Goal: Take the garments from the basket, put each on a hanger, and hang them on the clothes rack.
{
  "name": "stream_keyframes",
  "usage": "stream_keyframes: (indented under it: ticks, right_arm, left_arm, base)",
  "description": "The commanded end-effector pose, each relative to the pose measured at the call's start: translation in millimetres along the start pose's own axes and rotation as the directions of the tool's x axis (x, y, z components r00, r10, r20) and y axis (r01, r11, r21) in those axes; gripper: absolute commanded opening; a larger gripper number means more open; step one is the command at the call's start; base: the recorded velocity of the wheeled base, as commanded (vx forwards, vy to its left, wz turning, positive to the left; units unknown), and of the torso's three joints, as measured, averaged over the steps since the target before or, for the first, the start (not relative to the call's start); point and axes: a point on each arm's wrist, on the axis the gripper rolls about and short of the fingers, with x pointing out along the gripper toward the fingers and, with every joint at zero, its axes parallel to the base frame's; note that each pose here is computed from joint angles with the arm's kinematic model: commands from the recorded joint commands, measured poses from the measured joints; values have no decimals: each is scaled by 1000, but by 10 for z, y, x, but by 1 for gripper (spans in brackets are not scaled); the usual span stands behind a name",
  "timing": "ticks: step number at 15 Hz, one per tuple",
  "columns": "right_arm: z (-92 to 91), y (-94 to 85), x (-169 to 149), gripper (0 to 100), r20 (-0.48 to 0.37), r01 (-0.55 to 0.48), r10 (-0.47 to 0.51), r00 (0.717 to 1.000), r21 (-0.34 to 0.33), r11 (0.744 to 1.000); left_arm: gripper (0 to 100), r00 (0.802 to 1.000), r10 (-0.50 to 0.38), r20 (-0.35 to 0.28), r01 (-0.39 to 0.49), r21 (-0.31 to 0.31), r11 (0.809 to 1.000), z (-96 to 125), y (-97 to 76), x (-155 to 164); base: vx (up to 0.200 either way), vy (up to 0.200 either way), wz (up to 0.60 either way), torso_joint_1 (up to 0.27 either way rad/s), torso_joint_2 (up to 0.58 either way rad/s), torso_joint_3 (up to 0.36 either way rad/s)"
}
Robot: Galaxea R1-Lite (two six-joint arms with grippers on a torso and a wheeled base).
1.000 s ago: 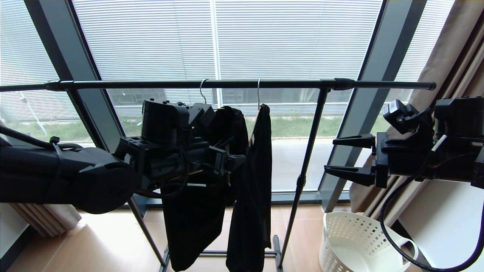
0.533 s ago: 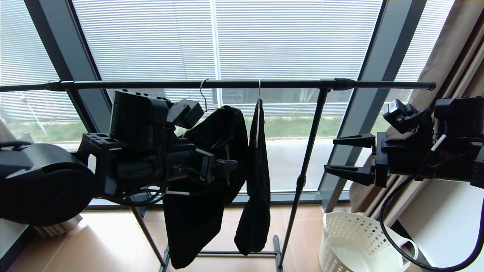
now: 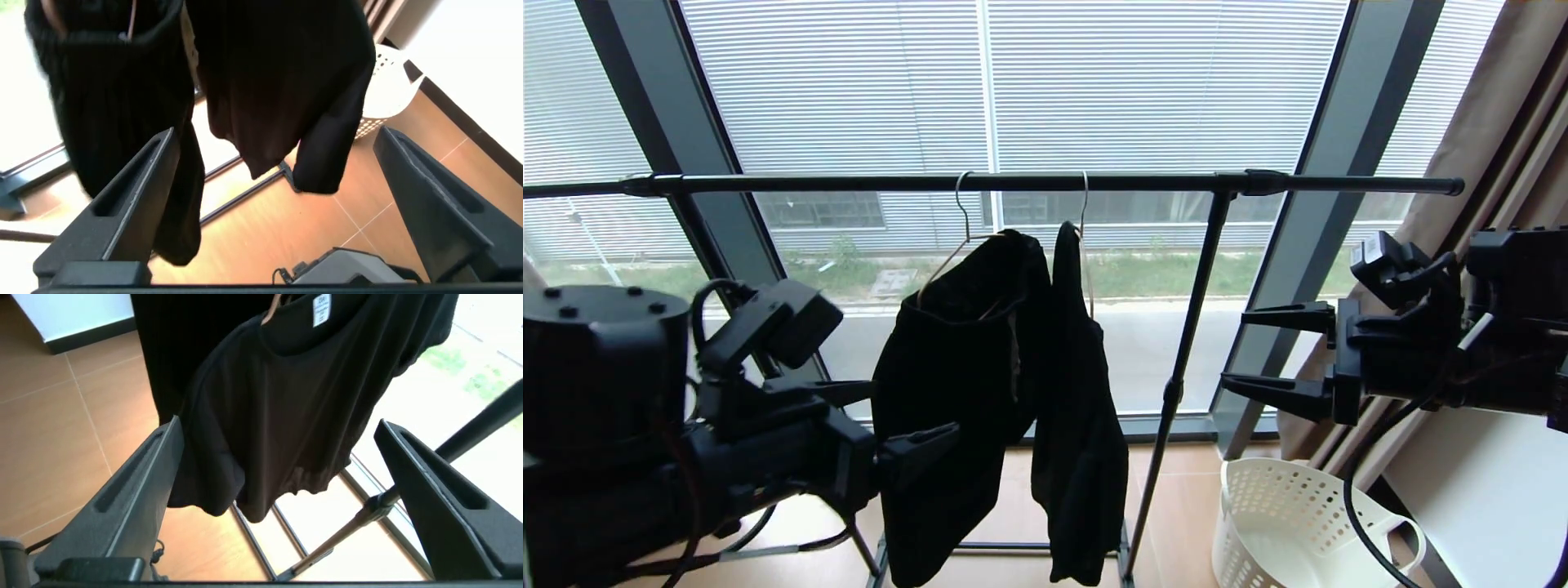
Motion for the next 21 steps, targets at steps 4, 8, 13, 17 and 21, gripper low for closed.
stream_keyframes:
  ticks: [4,8,13,17,21]
  right_arm:
    - [-27,827,-699,100,62,141,-135,989,-95,986]
    - [-536,1384,-1208,100,47,287,-286,957,-35,957]
    - [-973,1911,-1696,100,21,391,-392,920,42,919]
    - [-1303,2055,-1775,100,52,515,-516,855,35,857]
    - [-1512,2052,-1728,100,78,647,-650,756,59,760]
  left_arm:
    - [100,982,181,50,-180,-29,983,-771,56,-801]
    - [100,969,248,15,-248,-33,968,-1326,46,-1053]
    - [100,930,366,14,-367,6,930,-1784,9,-1394]
    - [100,880,463,107,-463,-29,886,-1852,-30,-1493]
    - [100,856,474,206,-486,7,874,-1896,-67,-1555]
  base:
    - [0,0,0,0,0,0]
    - [0,0,0,0,0,0]
    - [0,0,0,0,0,0]
    - [0,0,0,0,0,0]
    - [0,0,0,0,0,0]
